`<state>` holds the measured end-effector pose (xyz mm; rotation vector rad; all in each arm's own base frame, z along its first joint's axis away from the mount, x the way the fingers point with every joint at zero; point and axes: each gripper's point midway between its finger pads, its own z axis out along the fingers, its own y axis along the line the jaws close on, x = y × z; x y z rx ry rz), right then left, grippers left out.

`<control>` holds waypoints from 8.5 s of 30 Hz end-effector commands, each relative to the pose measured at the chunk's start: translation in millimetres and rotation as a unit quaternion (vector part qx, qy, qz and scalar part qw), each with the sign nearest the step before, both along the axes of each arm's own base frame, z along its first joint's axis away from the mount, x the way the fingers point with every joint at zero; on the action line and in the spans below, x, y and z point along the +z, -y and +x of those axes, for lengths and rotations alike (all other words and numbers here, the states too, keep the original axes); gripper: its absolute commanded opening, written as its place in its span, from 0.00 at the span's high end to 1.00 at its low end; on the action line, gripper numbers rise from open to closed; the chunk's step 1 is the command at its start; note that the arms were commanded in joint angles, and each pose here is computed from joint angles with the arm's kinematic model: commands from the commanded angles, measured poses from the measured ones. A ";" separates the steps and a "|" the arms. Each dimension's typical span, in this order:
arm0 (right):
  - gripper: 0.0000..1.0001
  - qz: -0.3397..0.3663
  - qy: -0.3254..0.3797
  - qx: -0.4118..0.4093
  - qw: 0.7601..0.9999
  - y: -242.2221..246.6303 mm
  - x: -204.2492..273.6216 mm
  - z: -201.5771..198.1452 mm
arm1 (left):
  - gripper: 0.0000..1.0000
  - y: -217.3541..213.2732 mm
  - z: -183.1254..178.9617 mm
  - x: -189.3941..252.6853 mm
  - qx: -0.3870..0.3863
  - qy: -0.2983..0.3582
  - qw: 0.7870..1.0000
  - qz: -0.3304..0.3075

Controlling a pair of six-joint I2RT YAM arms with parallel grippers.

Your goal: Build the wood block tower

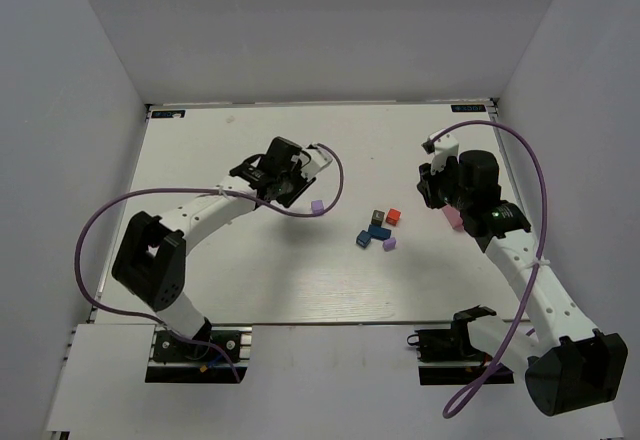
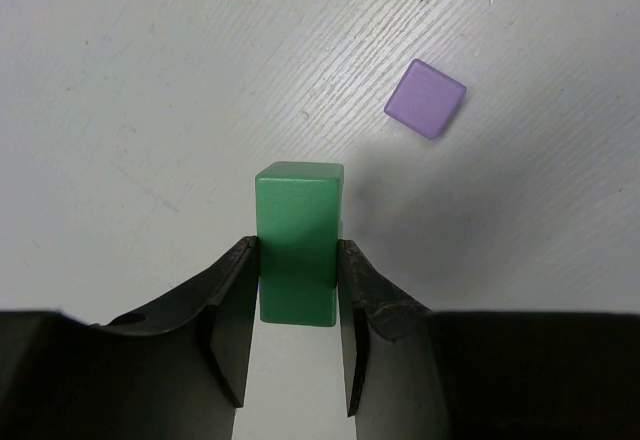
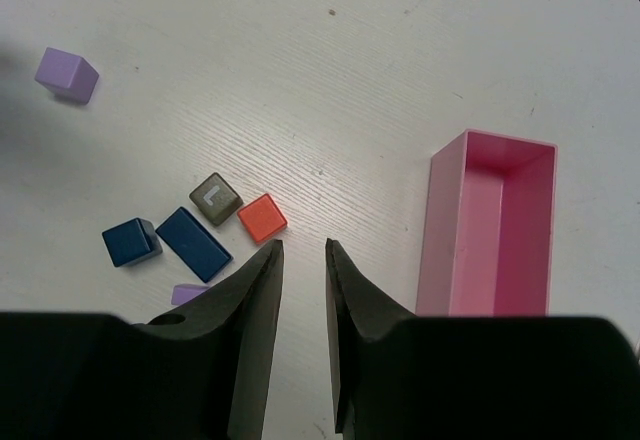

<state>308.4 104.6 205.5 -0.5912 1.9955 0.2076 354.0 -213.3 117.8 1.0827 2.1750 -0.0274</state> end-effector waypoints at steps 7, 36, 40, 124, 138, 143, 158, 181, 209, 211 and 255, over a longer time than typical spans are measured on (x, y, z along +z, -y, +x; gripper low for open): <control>0.70 0.010 0.023 0.005 1.000 -1.9 11.3 0.5 | 1.00 4.2 6.2 -7.6 -0.102 -0.021 0.994 0.024; 0.70 0.003 0.018 0.014 1.000 -4.2 5.8 1.6 | 1.00 28.3 5.0 -67.2 -0.274 -0.061 0.958 0.062; 0.70 0.002 0.017 0.012 1.000 -3.1 5.6 1.5 | 1.00 30.9 10.9 -65.5 -0.290 -0.056 0.953 0.071; 0.70 -0.003 0.011 0.011 1.000 -2.5 0.7 2.9 | 1.00 43.4 11.9 -65.4 -0.384 -0.049 0.918 0.092; 0.70 -0.003 0.014 0.012 1.000 -3.2 2.2 2.9 | 1.00 50.8 12.3 -61.5 -0.386 -0.042 0.918 0.085; 0.70 -0.003 0.014 0.011 1.000 -2.5 2.6 3.1 | 1.00 51.9 13.8 -60.8 -0.383 -0.039 0.919 0.083; 0.70 -0.002 0.014 0.011 1.000 -3.0 2.3 2.8 | 1.00 36.8 16.4 -69.7 -0.363 -0.049 0.925 0.097; 0.70 -0.003 0.014 0.012 1.000 -2.8 2.0 3.4 | 0.96 29.0 11.7 -75.4 -0.362 -0.055 0.924 0.110; 0.67 -0.005 0.009 0.014 1.000 -2.6 -1.7 3.1 | 0.00 30.6 34.4 10.1 -0.276 0.078 0.954 0.085; 0.61 -0.007 0.008 0.020 1.000 -4.7 -2.8 3.2 | 0.00 34.9 27.1 29.9 -0.262 0.092 0.960 0.046; 0.46 -0.142 -0.123 0.308 0.933 -83.0 -117.3 17.8 | 0.00 -25.0 -98.0 120.2 0.008 0.128 0.947 -0.293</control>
